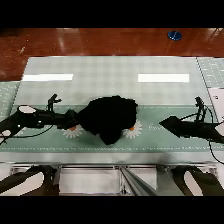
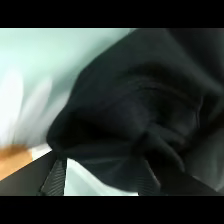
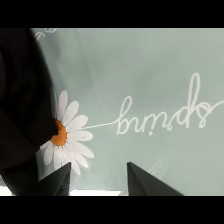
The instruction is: Fold the shirts.
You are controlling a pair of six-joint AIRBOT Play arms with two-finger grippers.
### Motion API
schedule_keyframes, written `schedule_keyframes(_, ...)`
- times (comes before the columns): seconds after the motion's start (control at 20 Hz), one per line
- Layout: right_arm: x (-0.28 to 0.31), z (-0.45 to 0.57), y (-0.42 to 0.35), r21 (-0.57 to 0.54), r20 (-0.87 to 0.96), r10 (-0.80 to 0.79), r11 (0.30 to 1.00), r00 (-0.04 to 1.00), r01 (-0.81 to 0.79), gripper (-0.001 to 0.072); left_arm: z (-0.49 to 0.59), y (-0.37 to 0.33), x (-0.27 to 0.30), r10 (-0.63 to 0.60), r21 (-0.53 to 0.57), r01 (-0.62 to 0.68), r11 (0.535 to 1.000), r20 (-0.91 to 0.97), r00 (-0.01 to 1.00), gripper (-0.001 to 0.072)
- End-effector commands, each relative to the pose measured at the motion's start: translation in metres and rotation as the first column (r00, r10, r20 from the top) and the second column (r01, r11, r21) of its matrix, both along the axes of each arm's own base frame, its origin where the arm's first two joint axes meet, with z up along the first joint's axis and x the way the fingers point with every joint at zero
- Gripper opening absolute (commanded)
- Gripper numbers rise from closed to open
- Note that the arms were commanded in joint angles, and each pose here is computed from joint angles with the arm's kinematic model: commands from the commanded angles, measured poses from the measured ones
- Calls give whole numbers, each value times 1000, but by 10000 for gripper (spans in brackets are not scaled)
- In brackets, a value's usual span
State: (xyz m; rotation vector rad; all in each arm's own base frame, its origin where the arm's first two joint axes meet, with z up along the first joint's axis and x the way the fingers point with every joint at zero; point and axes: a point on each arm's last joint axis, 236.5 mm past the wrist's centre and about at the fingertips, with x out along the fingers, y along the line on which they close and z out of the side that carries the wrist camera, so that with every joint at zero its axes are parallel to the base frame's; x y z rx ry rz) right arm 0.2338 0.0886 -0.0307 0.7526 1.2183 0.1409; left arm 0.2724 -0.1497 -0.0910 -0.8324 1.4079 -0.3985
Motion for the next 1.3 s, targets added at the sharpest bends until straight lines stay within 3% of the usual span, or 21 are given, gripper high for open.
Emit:
schedule_keyframes(0.0, 8, -7, 28, 43, 0, 33, 999, 999, -33, 409, -5, -2, 25, 11, 22, -11, 1000, 29, 1000, 448)
schedule_keyframes(0.05, 7, -18, 42, 47, -23, 69, 997, 997, -68, 409, -4, -5, 27, -3, 18, 2, 1000, 29, 1000, 207)
schedule_keyframes(0.1, 6, -30, 55, 48, -49, 97, 994, 994, -95, 409, -4, -6, 29, -8, 18, 8, 1000, 33, 999, 16)
schedule_keyframes(0.65, 48, -70, 136, 165, -111, 234, 963, 966, -215, 401, 0, -7, 32, -17, 18, 16, 1000, 44, 999, 18)
schedule_keyframes(0.7, 48, -73, 143, 163, -115, 255, 958, 960, -235, 346, -1, -6, 33, -14, 21, 13, 1000, 46, 999, 18)
schedule_keyframes(0.75, 50, -74, 148, 158, -104, 279, 952, 955, -262, 243, -1, -6, 34, -13, 22, 12, 1000, 48, 999, 18)
schedule_keyframes(0.8, 54, -71, 153, 152, -80, 308, 944, 948, -294, 83, -1, -6, 34, -13, 22, 12, 1000, 48, 999, 18)
schedule_keyframes(0.85, 61, -64, 156, 147, -46, 327, 937, 944, -318, 18, 0, -6, 35, -13, 22, 12, 1000, 51, 999, 17)
schedule_keyframes(0.9, 68, -52, 159, 146, -12, 351, 927, 936, -346, 18, 4, -6, 36, -17, 14, 16, 1000, 54, 998, 17)
schedule_keyframes(1.05, 104, 5, 156, 46, 132, 414, 905, 900, -423, 17, 40, -1, 62, -18, -17, 20, 1000, 132, 991, 18)
schedule_keyframes(1.25, 163, 161, 126, -257, 417, 454, 890, 787, -377, 17, 180, 4, 111, -20, -97, 70, 993, 441, 897, 17)
